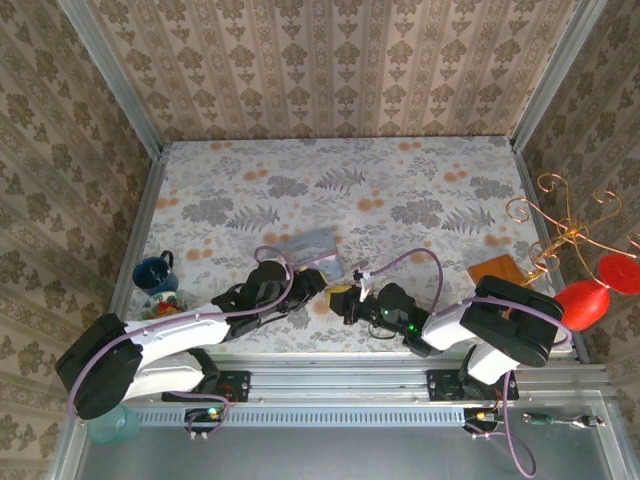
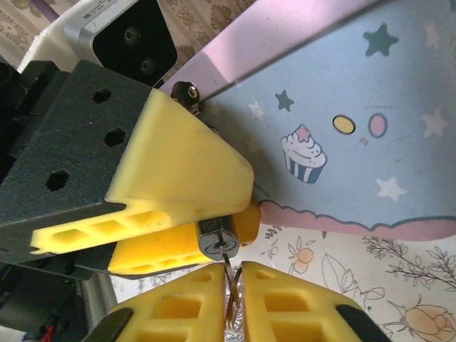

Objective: Unlock the padlock with the key

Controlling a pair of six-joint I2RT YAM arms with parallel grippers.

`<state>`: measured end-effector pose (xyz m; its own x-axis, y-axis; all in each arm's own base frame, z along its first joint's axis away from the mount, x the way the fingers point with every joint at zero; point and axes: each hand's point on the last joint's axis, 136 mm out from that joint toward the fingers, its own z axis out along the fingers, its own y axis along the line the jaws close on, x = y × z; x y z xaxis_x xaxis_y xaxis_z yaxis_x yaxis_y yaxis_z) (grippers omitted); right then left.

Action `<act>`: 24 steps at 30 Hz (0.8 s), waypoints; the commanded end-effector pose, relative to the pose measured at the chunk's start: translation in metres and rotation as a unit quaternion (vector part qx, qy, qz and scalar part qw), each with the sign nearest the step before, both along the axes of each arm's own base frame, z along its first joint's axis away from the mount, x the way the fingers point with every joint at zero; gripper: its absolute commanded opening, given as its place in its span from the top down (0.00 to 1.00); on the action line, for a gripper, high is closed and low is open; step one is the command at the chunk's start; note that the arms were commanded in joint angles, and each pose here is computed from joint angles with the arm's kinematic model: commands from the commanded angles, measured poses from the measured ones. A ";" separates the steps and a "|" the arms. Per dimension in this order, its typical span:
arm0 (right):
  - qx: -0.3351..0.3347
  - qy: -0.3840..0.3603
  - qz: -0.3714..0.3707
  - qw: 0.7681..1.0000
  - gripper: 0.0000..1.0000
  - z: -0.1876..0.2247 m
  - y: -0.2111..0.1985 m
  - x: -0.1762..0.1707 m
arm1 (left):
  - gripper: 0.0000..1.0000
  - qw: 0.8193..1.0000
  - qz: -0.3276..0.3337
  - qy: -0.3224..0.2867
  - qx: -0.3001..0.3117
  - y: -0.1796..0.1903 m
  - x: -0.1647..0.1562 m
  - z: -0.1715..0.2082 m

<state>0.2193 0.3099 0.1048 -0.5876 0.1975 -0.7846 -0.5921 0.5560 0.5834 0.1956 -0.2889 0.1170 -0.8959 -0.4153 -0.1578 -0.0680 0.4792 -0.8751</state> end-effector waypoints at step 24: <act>0.276 0.227 -0.014 0.934 1.00 0.069 0.017 0.023 | 0.96 0.987 -0.035 -0.126 -0.096 -0.010 0.002 0.054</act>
<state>0.2332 0.3180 0.1227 -0.8296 0.4632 -0.3118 -0.1941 0.2843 0.9389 0.2127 -0.2840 0.1326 -0.8482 -0.4739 -0.2364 0.0271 0.4070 -0.9130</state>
